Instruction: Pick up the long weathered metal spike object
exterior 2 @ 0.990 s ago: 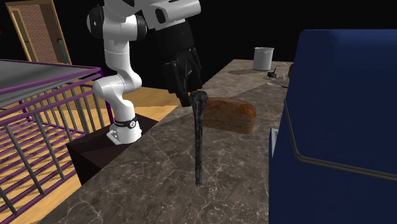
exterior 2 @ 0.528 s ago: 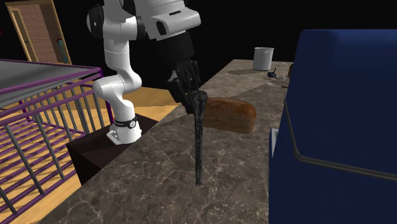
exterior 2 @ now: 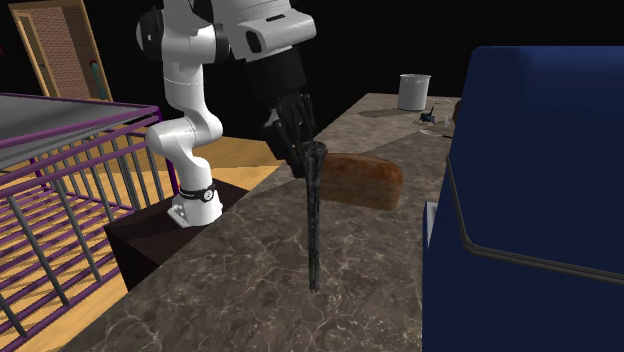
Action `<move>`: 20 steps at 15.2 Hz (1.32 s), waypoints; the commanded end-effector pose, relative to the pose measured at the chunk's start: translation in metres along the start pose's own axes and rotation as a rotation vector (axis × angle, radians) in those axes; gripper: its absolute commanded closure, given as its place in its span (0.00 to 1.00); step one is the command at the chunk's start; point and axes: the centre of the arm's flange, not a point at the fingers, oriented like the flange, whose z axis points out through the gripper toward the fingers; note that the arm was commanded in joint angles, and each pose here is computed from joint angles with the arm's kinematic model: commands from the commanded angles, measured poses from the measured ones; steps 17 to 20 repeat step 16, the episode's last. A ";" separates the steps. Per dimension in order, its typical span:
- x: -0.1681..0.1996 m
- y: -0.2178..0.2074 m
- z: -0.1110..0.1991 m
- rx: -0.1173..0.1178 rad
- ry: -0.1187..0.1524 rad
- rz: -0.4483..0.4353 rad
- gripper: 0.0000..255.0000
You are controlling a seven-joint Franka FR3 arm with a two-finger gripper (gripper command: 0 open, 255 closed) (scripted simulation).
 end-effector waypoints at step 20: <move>0.019 -0.010 -0.074 0.000 -0.001 0.000 1.00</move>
